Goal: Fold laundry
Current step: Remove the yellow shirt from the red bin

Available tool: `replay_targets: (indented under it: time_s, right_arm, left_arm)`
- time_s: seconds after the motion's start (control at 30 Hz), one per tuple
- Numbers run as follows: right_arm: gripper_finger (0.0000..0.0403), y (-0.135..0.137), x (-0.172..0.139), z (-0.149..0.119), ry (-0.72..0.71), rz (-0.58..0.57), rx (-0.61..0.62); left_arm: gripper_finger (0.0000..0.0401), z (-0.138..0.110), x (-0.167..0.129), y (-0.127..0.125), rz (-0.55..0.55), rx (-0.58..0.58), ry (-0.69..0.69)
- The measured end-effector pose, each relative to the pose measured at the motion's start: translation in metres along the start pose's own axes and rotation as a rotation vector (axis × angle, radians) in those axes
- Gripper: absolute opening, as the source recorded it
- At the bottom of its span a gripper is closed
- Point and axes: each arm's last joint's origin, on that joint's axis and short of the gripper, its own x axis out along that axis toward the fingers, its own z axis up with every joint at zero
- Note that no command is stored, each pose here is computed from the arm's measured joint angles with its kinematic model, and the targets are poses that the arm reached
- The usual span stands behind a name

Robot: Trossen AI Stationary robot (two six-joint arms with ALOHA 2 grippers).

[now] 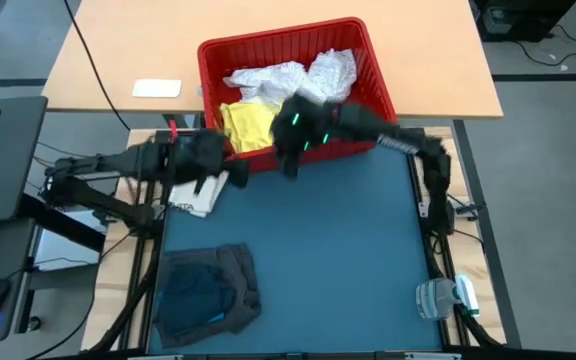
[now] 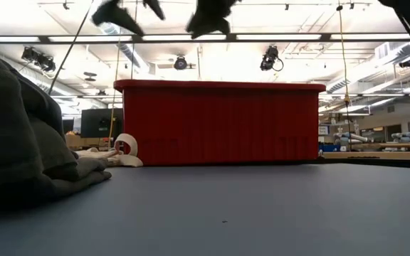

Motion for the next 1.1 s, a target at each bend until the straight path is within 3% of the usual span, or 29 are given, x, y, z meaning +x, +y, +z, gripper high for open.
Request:
replay_targets:
  time_s: [0.23, 0.47, 0.63, 0.77, 0.97, 1.1]
  right_arm:
    - [0.0147, -0.106, -0.017, -0.008, -0.028, -0.171, 0.176]
    - [0.0148, -0.170, -0.020, -0.020, -0.065, -0.293, 0.273]
    - [0.0148, -0.196, -0.024, -0.025, -0.103, -0.348, 0.341]
    - [0.0148, -0.210, -0.023, -0.033, -0.076, -0.372, 0.398]
    - [0.0148, -0.217, -0.015, -0.041, -0.029, -0.369, 0.443]
    - [0.0148, -0.216, -0.015, -0.040, -0.031, -0.374, 0.441]
  left_arm:
    - [0.0313, 0.058, 0.053, 0.052, 0.031, 0.049, -0.068]
    - [0.0313, 0.093, 0.141, 0.129, -0.017, 0.083, -0.020]
    - [0.0313, 0.096, 0.200, 0.182, -0.025, 0.091, 0.005]
    - [0.0313, 0.096, 0.233, 0.207, 0.025, 0.160, 0.129]
    - [0.0313, 0.115, 0.266, 0.219, 0.203, 0.414, 0.301]
    - [0.0313, 0.129, 0.280, 0.216, 0.235, 0.508, 0.367]
